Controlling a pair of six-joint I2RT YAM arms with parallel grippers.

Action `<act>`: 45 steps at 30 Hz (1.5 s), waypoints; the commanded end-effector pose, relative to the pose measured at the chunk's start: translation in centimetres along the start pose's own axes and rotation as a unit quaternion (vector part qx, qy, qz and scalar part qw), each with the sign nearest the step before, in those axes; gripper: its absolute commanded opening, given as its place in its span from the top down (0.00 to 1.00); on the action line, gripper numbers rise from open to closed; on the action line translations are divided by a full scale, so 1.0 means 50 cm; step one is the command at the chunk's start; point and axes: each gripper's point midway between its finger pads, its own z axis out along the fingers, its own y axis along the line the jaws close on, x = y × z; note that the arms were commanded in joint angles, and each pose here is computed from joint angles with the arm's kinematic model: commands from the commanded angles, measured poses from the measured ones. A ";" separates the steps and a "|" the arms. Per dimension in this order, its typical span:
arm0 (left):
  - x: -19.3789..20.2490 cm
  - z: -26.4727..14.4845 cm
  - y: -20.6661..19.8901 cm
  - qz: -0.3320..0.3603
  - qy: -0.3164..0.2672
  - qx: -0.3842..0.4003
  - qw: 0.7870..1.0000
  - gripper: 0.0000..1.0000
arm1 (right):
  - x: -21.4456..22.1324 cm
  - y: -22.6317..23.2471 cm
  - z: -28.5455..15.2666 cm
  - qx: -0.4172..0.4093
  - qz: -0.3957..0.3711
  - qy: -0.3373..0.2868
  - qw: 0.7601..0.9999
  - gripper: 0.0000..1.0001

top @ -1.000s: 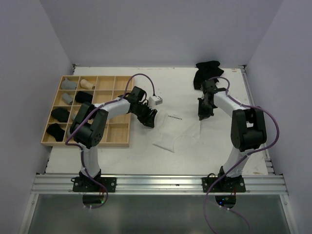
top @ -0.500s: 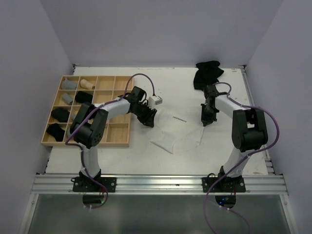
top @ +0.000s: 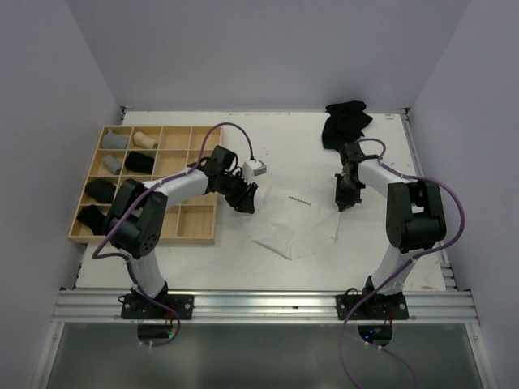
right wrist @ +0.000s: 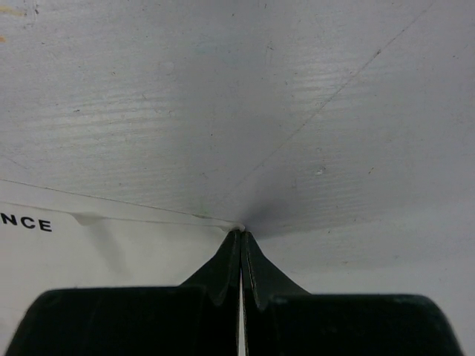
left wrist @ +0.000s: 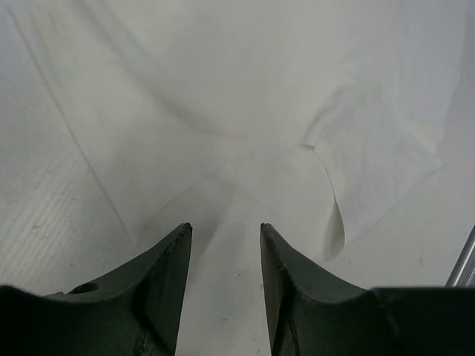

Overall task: Roll the underwear
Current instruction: Flatten the underwear

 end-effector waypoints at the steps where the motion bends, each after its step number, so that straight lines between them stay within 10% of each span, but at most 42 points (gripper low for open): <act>1: -0.117 -0.037 0.013 0.034 -0.069 -0.022 0.997 0.53 | -0.021 0.006 -0.008 -0.012 0.006 -0.028 1.000 1.00; 18: -0.195 0.076 0.160 -0.004 -0.042 -0.090 0.995 0.62 | -0.027 0.006 0.001 -0.012 0.009 -0.027 1.000 1.00; 33: -0.165 0.114 0.229 -0.024 -0.012 -0.137 0.990 0.94 | -0.007 -0.033 0.007 0.014 0.034 -0.016 0.999 1.00; 45: -0.195 0.084 0.142 0.014 -0.045 -0.086 0.995 0.68 | -0.009 -0.029 0.004 0.002 0.040 -0.017 0.999 1.00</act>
